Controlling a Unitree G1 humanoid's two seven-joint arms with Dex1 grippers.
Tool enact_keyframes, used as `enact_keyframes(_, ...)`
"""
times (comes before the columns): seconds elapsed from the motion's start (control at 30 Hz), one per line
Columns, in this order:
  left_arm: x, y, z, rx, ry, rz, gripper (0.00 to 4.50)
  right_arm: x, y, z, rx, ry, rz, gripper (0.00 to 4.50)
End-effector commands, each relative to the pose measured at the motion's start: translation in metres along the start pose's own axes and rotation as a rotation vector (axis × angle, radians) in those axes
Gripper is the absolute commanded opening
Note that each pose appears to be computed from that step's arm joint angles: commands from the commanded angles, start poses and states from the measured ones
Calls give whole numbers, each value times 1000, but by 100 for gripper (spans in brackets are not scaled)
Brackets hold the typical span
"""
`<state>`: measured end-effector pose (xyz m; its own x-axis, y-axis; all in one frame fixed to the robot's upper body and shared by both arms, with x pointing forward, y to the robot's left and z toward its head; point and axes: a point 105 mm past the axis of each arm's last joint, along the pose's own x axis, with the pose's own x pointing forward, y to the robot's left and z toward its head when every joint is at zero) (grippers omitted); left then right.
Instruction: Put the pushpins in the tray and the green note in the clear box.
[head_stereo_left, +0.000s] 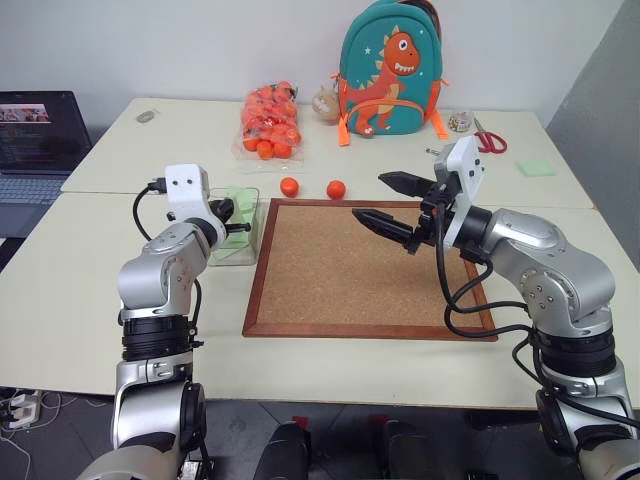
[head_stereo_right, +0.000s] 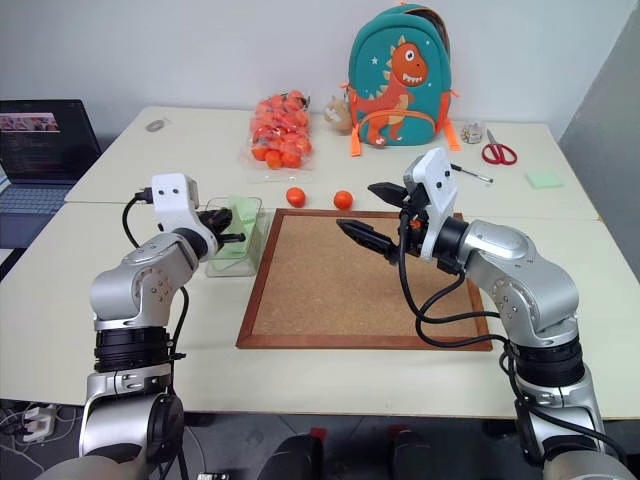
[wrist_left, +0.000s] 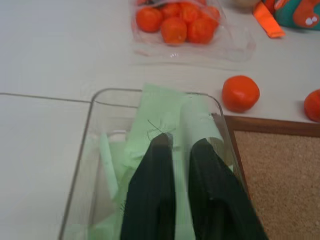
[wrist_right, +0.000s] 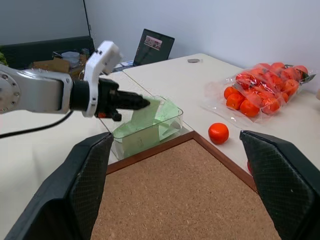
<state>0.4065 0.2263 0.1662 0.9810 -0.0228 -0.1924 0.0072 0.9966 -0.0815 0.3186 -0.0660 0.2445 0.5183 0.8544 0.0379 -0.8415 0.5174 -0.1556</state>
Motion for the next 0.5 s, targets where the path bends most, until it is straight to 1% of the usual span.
enact_keyframes(0.03, -1, -1, 14, 39, -47, 12, 142, -3, 3, 16, -37, -36, 0, 431)
enact_keyframes(0.23, -1, -3, 14, 53, -47, 20, 255, -6, 2, 13, -32, -28, -17, 431)
enact_keyframes(0.33, 0, -7, 9, 24, -23, 10, 306, -8, 1, 10, -31, -25, -22, 431)
enact_keyframes(0.37, 1, -8, 7, 5, -13, 5, 318, -8, 1, 9, -30, -24, -24, 431)
enact_keyframes(0.5, 3, -15, 4, -51, 3, -16, 318, -9, 0, 7, -32, -21, -27, 431)
